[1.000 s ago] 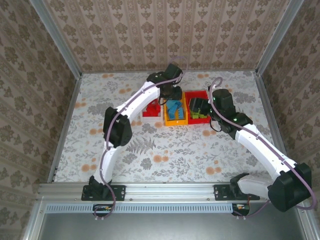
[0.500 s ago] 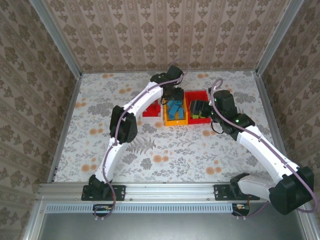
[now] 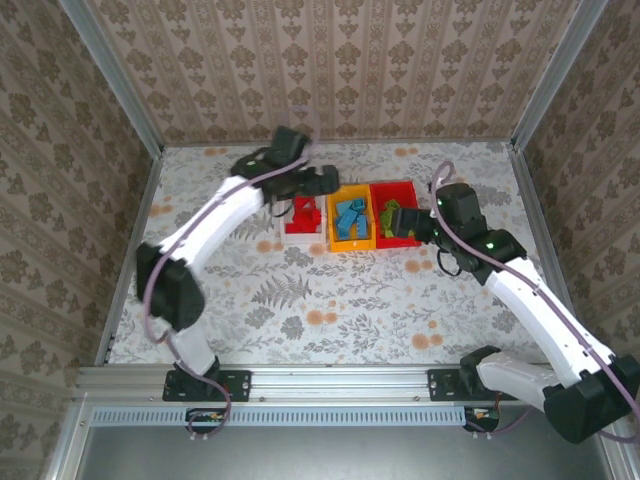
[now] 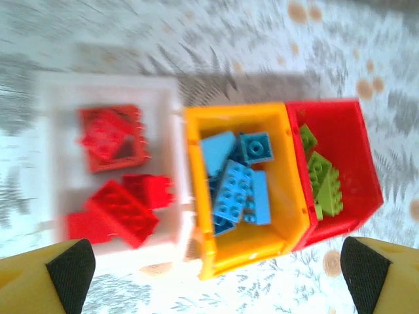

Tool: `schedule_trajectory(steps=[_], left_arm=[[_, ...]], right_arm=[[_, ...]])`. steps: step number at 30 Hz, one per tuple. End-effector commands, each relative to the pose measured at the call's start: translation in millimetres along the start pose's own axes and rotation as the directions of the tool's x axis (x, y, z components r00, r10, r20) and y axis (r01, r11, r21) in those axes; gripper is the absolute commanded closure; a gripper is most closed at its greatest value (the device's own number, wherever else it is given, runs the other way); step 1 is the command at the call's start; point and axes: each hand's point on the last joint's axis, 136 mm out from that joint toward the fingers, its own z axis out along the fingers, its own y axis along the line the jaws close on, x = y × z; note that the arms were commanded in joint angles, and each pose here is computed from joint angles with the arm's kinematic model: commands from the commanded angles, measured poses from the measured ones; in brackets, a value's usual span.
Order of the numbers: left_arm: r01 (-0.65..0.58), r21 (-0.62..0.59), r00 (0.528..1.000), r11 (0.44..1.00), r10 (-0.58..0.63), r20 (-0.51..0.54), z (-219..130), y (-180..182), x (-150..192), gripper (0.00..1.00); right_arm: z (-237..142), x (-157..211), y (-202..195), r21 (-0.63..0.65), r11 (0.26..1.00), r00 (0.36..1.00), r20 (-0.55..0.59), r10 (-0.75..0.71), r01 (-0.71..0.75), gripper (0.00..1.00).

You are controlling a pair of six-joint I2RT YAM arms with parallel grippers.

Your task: Sort the legos into containers by color

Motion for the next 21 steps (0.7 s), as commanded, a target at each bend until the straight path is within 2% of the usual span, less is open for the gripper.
schedule_trajectory(steps=[1, 3, 6, 8, 10, 13, 16, 19, 20, 21], left_arm=[[0.081, -0.099, 0.993, 0.992, -0.072, 0.095, -27.7, 52.2, 4.0, 0.0], [0.134, -0.295, 0.981, 0.946, -0.084, 0.175, -57.8, 104.4, 16.2, 0.0], [0.149, -0.577, 0.958, 0.803, 0.027, 0.284, -99.6, 172.1, 36.6, 0.0], [0.119, -0.657, 0.953, 0.745, 0.1, 0.286, -110.7, 196.6, 51.8, 0.0], [-0.047, -0.683, 0.94, 0.728, 0.264, 0.217, -101.1, 210.0, 59.9, 0.0], [-0.139, -0.741, 0.92, 0.657, 0.362, 0.149, -93.1, 236.5, 83.0, 0.0], [-0.154, -0.724, 0.924, 0.673, 0.358, 0.137, -68.9, 259.9, 104.0, 0.0], [-0.097, -0.698, 0.935, 0.71, 0.304, 0.18, -52.4, 280.6, 113.4, 0.0], [-0.08, -0.685, 0.932, 0.724, 0.298, 0.205, -47.2, 283.7, 111.2, 0.0], [-0.095, -0.669, 0.926, 0.737, 0.312, 0.212, -42.6, 283.3, 105.6, 0.0]], right_arm=[[-25.9, -6.6, -67.7, 0.332, 0.942, 0.993, 0.114, 0.007, -0.045, 0.0], [-21.0, -3.0, -81.2, 0.362, 0.932, 0.985, 0.159, -0.066, 0.004, 0.0], [-10.9, 6.3, -102.4, 0.428, 0.904, 0.957, 0.254, -0.141, 0.019, 0.0], [-2.7, 19.6, -120.7, 0.473, 0.881, 0.957, 0.26, -0.128, -0.011, 0.0], [12.3, 35.1, -134.2, 0.492, 0.871, 0.969, 0.22, -0.111, -0.012, 0.0], [38.2, 47.0, -139.7, 0.486, 0.873, 0.964, 0.22, -0.151, 0.026, 0.0], [57.6, 47.7, -138.9, 0.451, 0.892, 0.94, 0.291, -0.176, 0.027, 0.0], [83.7, 51.3, -139.4, 0.43, 0.901, 0.946, 0.262, -0.19, 0.061, 0.0], [91.5, 49.8, -137.9, 0.416, 0.906, 0.953, 0.237, -0.187, 0.074, 0.0], [98.7, 42.5, -133.8, 0.386, 0.919, 0.947, 0.258, -0.189, 0.079, 0.0]])
